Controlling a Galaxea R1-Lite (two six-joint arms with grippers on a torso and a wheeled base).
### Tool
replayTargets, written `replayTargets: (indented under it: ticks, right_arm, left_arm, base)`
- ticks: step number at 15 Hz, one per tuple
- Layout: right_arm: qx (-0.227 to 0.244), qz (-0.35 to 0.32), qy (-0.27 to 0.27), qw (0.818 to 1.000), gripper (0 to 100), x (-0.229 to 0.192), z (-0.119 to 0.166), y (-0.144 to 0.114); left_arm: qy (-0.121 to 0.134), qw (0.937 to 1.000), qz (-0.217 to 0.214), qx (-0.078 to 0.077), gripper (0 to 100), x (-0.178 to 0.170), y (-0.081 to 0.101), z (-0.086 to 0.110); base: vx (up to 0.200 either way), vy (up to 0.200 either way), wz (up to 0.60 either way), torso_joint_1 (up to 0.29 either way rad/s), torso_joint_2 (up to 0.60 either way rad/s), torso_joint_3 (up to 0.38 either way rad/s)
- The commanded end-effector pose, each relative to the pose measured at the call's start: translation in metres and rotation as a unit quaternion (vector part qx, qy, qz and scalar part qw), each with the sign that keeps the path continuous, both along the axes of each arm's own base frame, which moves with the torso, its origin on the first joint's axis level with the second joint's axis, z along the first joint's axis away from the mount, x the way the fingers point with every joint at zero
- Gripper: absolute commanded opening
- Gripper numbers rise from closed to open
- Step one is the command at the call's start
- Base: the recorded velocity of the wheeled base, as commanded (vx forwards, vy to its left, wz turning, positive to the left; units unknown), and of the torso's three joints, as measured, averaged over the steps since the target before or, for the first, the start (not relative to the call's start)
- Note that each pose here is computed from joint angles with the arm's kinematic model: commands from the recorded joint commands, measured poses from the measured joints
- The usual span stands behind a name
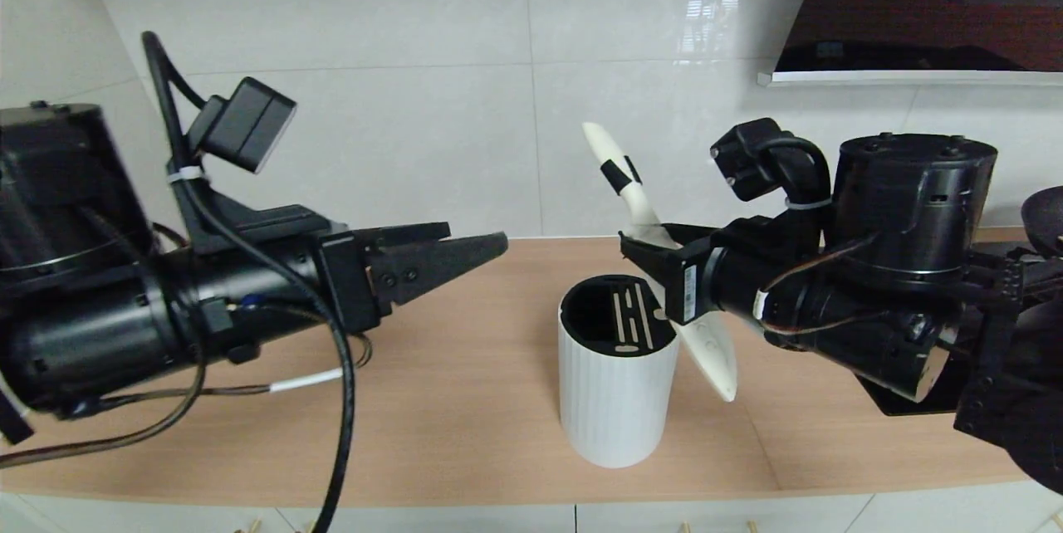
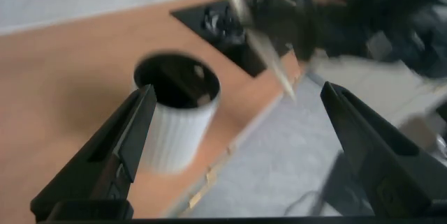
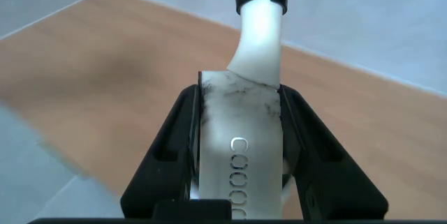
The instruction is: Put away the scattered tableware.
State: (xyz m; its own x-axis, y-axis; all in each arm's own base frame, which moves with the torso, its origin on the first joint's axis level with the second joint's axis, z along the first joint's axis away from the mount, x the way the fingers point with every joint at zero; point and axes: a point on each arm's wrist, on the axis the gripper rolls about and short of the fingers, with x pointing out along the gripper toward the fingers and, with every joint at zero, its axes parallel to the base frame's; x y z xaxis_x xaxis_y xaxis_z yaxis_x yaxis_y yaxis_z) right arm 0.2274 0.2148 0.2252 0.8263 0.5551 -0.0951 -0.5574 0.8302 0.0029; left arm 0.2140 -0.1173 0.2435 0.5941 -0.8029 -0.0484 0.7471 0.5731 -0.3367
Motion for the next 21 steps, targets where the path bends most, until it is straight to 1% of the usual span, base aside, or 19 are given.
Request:
replayTargets:
  ticks: [1, 2, 3, 4, 5, 8, 12, 14, 17, 18, 19, 21]
  right_arm:
    - [-0.011, 0.008, 0.012, 1.0, 0, -0.003, -0.011, 0.016]
    - [-0.01, -0.003, 0.015, 1.0, 0, -0.001, -0.014, 0.021]
    - [-0.001, -0.007, 0.02, 1.0, 0, -0.002, -0.014, 0.024]
    - [0.007, -0.004, 0.024, 1.0, 0, -0.005, -0.013, 0.027]
    - [0.013, 0.003, 0.026, 1.0, 0, -0.008, -0.012, 0.031]
    - [0.011, 0.015, 0.03, 0.999, 0, -0.018, -0.015, 0.04]
    - [0.015, 0.025, 0.026, 0.999, 0, -0.025, -0.016, 0.047]
    - [0.02, 0.026, 0.022, 0.999, 0, -0.024, -0.018, 0.05]
    - [0.027, 0.031, 0.029, 0.999, 0, -0.026, -0.021, 0.054]
    - [0.03, 0.034, 0.031, 0.998, 0, -0.028, -0.021, 0.056]
    - [0.031, 0.036, 0.031, 0.998, 0, -0.029, -0.02, 0.057]
    - [0.032, 0.037, 0.036, 0.998, 0, -0.029, -0.023, 0.059]
  left_arm:
    - [0.034, 0.9991, -0.001, -0.023, 100, 0.036, -0.019, -0.02]
    - [0.051, 0.9973, -0.015, -0.051, 100, 0.038, -0.03, -0.023]
    - [0.056, 0.9963, -0.018, -0.062, 100, 0.04, -0.034, -0.025]
    - [0.055, 0.9961, -0.019, -0.066, 100, 0.042, -0.035, -0.026]
    - [0.059, 0.9958, -0.019, -0.067, 100, 0.045, -0.037, -0.03]
    - [0.067, 0.9958, -0.018, -0.06, 100, 0.053, -0.041, -0.038]
    - [0.049, 0.996, -0.022, -0.072, 100, 0.058, -0.046, -0.04]
    - [0.05, 0.9958, -0.029, -0.071, 100, 0.056, -0.051, -0.041]
    - [0.052, 0.9957, -0.029, -0.07, 100, 0.059, -0.052, -0.046]
    - [0.039, 0.9958, -0.03, -0.078, 100, 0.061, -0.054, -0.045]
    - [0.034, 0.9957, -0.029, -0.081, 100, 0.062, -0.054, -0.045]
    - [0.032, 0.9958, -0.029, -0.081, 100, 0.062, -0.054, -0.045]
  base:
    - [0.0, 0.0, 0.0, 0.0, 0.0, 0.0]
    - [0.0, 0.0, 0.0, 0.0, 0.0, 0.0]
    - [0.0, 0.0, 0.0, 0.0, 0.0, 0.0]
    - [0.0, 0.0, 0.0, 0.0, 0.0, 0.0]
    - [0.0, 0.0, 0.0, 0.0, 0.0, 0.0]
    - [0.0, 0.0, 0.0, 0.0, 0.0, 0.0]
    - [0.0, 0.0, 0.0, 0.0, 0.0, 0.0]
    - [0.0, 0.0, 0.0, 0.0, 0.0, 0.0]
    - [0.0, 0.0, 0.0, 0.0, 0.0, 0.0]
    - [0.0, 0.0, 0.0, 0.0, 0.0, 0.0]
    - [0.0, 0.0, 0.0, 0.0, 0.0, 0.0]
    - [0.0, 0.0, 0.0, 0.0, 0.0, 0.0]
